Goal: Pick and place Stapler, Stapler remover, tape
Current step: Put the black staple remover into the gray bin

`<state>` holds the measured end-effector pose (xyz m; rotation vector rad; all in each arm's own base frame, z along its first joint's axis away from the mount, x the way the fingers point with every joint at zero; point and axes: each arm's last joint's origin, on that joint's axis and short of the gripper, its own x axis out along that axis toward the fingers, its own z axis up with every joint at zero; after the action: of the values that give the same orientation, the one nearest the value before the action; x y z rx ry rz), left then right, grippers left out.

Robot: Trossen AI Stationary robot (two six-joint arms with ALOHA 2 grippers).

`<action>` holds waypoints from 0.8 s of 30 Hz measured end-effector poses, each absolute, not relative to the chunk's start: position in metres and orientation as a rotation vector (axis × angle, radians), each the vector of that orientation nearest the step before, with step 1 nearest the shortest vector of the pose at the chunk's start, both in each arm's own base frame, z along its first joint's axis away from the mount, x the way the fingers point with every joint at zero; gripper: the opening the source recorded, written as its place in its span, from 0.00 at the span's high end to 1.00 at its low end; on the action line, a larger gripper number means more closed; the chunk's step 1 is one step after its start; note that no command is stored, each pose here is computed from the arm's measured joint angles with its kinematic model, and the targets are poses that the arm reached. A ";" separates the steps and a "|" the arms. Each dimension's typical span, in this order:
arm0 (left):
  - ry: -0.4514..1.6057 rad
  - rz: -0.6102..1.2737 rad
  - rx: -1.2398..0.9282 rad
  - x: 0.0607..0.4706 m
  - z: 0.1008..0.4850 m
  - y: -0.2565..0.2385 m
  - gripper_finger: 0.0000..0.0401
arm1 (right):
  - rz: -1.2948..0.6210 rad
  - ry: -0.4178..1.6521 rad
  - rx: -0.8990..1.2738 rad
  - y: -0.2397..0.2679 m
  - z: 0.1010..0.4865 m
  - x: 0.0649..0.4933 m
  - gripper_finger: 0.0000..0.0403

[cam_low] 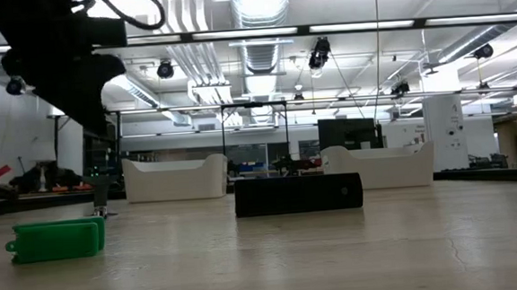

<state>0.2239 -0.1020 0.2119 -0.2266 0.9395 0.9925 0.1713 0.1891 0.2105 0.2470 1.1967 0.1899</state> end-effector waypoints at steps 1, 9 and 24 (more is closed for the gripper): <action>0.917 0.993 -0.266 0.221 0.215 -0.099 0.78 | 0.192 1.196 0.245 0.189 0.210 0.171 0.67; 0.750 0.852 -0.590 0.204 0.221 -0.086 0.65 | 0.201 1.185 0.230 0.189 0.211 0.172 0.70; 0.657 0.629 -0.871 0.175 0.164 -0.074 0.45 | 0.216 1.175 0.221 0.190 0.211 0.172 0.75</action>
<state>0.1751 -0.0742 0.1644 -0.8706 0.6568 0.6290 0.1724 0.1900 0.2112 0.2212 1.1751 0.2156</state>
